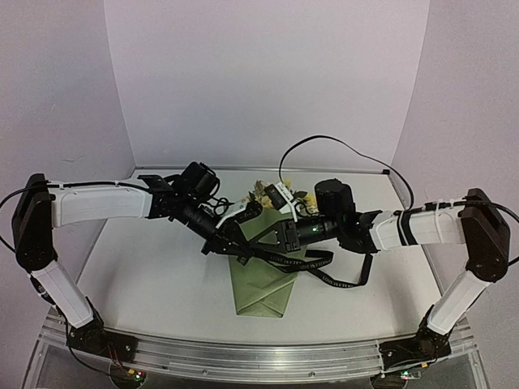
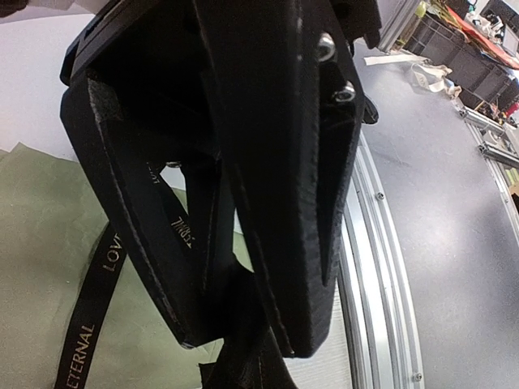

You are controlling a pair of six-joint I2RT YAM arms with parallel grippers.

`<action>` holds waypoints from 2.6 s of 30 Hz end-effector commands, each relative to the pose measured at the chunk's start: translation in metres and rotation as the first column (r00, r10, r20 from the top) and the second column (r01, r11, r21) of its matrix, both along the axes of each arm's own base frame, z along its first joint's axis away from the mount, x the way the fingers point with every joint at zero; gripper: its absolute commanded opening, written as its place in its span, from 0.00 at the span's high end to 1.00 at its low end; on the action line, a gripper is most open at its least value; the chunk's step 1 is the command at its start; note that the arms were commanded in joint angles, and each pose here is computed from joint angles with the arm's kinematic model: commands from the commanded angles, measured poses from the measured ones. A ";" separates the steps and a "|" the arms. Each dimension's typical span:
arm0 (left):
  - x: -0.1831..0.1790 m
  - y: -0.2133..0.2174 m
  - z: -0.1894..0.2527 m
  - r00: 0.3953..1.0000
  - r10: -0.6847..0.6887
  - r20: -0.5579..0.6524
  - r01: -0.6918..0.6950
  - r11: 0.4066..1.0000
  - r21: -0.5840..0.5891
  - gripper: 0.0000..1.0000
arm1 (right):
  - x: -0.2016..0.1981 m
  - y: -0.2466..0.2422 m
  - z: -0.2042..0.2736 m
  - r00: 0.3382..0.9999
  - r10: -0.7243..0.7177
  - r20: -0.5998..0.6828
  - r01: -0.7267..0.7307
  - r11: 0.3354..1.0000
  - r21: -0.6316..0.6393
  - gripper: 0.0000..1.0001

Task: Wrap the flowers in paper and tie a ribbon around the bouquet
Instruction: Pass from the left arm to the right, then pick up the left side of the ribbon from the folded bouquet.

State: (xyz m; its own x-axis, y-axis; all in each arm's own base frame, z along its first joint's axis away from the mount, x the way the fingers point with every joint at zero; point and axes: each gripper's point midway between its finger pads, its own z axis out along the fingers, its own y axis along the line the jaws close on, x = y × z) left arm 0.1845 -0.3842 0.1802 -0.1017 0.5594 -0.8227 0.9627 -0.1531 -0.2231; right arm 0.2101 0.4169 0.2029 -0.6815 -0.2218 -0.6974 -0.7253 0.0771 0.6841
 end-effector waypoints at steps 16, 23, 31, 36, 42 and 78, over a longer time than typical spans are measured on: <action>0.029 -0.007 0.012 0.980 0.196 -0.029 -0.198 0.977 -0.074 0.68 | 0.020 -0.035 -0.036 0.965 -0.200 0.170 0.232 0.953 -0.196 1.00; 0.081 0.016 -0.011 0.846 0.528 0.075 -0.526 0.849 -0.046 0.56 | 0.032 -0.084 -0.055 0.901 -0.286 0.326 0.399 0.841 -0.365 1.00; 0.111 0.011 -0.051 0.837 0.460 0.296 -0.489 0.872 0.026 0.53 | 0.031 -0.090 -0.046 0.901 -0.297 0.317 0.409 0.827 -0.387 1.00; 0.128 0.010 -0.076 0.839 0.409 0.359 -0.465 0.882 0.082 0.53 | 0.035 -0.092 -0.038 0.900 -0.332 0.284 0.423 0.825 -0.375 1.00; 0.130 0.002 -0.092 0.878 0.328 0.350 -0.391 0.911 0.127 0.53 | 0.038 -0.100 -0.028 0.885 -0.356 0.300 0.451 0.813 -0.368 1.00; 0.133 -0.021 -0.089 0.908 0.327 0.264 -0.357 0.931 0.076 1.00 | 0.081 -0.102 0.026 0.873 -0.414 0.259 0.477 0.836 -0.273 1.00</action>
State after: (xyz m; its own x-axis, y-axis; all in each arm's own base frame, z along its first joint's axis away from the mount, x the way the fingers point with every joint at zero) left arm 0.3025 -0.3833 0.0424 -0.1532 0.7253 -0.6712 0.9795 0.2012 -0.0062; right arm 0.2742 0.3070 0.1983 -0.6317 -0.2217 -0.7428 -0.6595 0.6573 0.3646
